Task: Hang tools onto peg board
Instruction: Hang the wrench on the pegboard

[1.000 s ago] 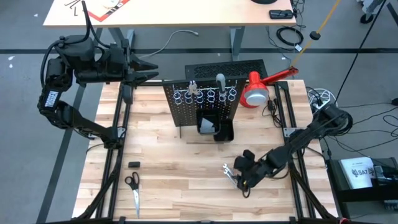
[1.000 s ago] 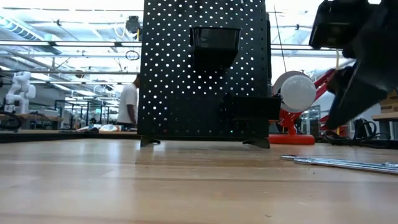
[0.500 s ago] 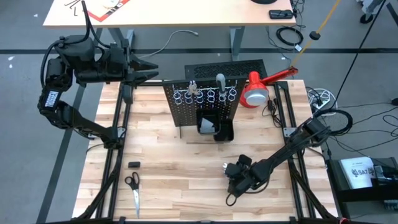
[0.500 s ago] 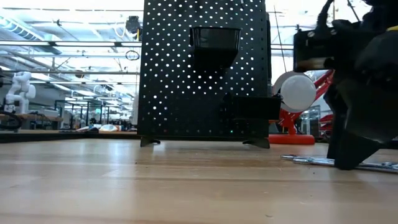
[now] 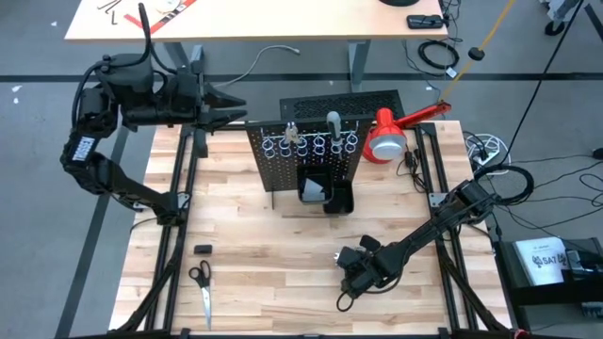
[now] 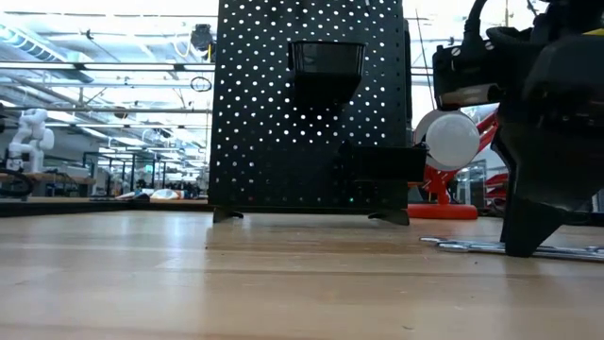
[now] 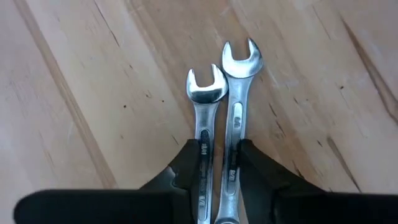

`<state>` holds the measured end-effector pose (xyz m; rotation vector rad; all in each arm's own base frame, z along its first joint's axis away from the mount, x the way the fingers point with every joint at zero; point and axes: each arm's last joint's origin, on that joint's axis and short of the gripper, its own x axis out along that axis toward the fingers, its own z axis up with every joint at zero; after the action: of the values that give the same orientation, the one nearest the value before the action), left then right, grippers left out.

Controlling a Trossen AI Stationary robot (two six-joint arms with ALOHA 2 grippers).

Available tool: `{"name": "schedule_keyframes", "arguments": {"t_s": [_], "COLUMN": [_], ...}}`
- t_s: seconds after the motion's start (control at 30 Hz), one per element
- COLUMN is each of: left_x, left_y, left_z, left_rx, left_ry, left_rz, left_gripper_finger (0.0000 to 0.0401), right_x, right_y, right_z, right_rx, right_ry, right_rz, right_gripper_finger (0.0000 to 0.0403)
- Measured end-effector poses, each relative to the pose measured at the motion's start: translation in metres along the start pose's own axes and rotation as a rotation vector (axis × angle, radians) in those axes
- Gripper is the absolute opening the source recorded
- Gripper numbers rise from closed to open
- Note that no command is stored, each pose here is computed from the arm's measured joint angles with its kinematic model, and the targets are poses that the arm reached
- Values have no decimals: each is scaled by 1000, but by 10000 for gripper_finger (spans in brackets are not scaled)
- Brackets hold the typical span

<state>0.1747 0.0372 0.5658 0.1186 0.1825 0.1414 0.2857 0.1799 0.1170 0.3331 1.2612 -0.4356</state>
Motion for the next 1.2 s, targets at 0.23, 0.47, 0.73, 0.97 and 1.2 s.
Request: {"name": "schedule_keyframes", "arguments": {"t_s": [0.23,0.47,0.73,0.97,1.2], "left_x": [6,8,8,8,8], "left_y": [0,0,0,0,0], "left_z": [-1,-1,-1,-1,-1], "left_rx": [-1,0,1,2,2], "left_ry": [12,12,10,10,10], "left_rz": [-2,-3,-2,-2,-2], "left_gripper_finger": [105,105,105,105,105], "right_x": [0,-11,-24,-39,-44], "right_y": [1,9,20,33,36], "right_z": [0,6,13,20,24], "right_rx": [7,-41,-100,-149,-164], "right_ry": [6,-9,-31,-80,-81], "right_rz": [25,22,19,77,106], "right_gripper_finger": [21,3,2,1,1]}}
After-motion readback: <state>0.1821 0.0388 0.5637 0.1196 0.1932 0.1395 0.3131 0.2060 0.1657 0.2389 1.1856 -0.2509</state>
